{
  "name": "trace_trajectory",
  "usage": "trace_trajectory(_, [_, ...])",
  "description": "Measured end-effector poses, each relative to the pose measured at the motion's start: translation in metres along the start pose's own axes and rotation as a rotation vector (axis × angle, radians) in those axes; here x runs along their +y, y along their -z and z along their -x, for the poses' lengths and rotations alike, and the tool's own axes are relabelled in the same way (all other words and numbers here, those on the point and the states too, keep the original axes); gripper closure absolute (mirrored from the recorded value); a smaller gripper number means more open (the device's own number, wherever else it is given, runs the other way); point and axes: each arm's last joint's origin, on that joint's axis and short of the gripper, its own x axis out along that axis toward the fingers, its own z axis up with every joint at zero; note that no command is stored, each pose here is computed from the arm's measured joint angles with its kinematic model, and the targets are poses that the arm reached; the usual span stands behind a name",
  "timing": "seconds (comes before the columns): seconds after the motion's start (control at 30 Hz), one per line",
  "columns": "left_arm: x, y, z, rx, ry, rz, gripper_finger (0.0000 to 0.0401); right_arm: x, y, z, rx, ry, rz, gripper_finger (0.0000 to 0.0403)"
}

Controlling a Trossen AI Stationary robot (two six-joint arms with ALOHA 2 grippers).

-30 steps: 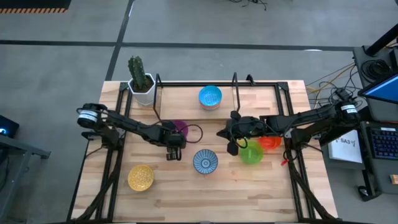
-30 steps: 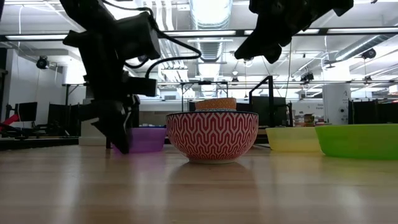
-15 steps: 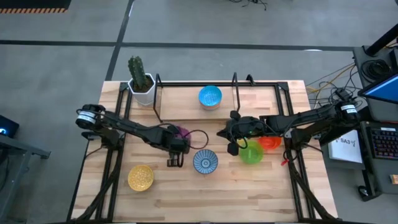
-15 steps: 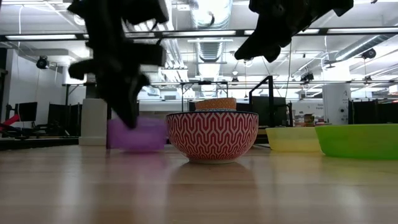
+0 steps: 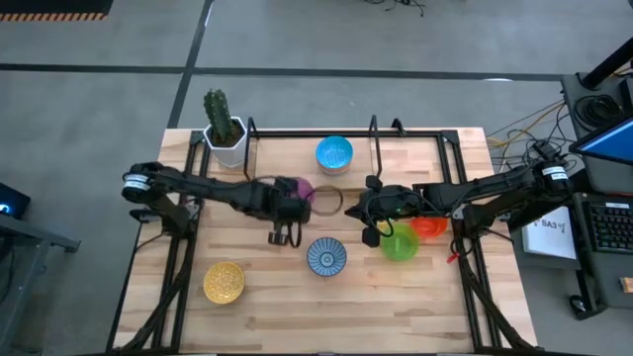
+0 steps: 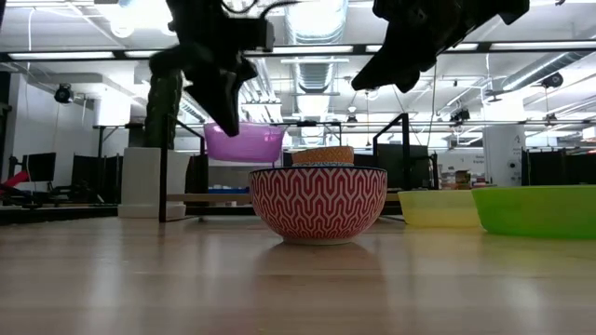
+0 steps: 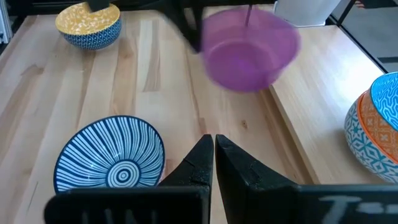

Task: Place and stack bowls onto a shelf
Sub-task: Put the violet bowl on the shelf

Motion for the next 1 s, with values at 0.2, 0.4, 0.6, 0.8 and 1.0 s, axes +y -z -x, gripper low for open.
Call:
trace_trajectory(0.2, [0.057, 0.017, -0.025, 0.042, -0.056, 0.085, 0.0401, 0.000, 0.000, 0.000, 0.001, 0.000, 0.012, 0.0394])
trace_trajectory(0.4, [0.105, 0.035, -0.038, 0.038, -0.068, 0.230, 0.0401, 0.000, 0.000, 0.000, 0.002, 0.000, 0.014, 0.0394])
trace_trajectory(0.6, [0.130, 0.050, -0.047, 0.011, -0.006, 0.313, 0.0401, 0.000, 0.000, 0.000, 0.003, 0.000, 0.014, 0.0394])
trace_trajectory(0.8, [0.136, 0.060, -0.054, 0.029, -0.009, 0.339, 0.0401, 0.000, 0.000, 0.000, 0.003, 0.000, 0.014, 0.0394])
trace_trajectory(1.0, [0.134, 0.062, -0.059, 0.027, -0.011, 0.338, 0.0388, 0.000, 0.000, 0.000, 0.002, 0.000, 0.012, 0.0394])
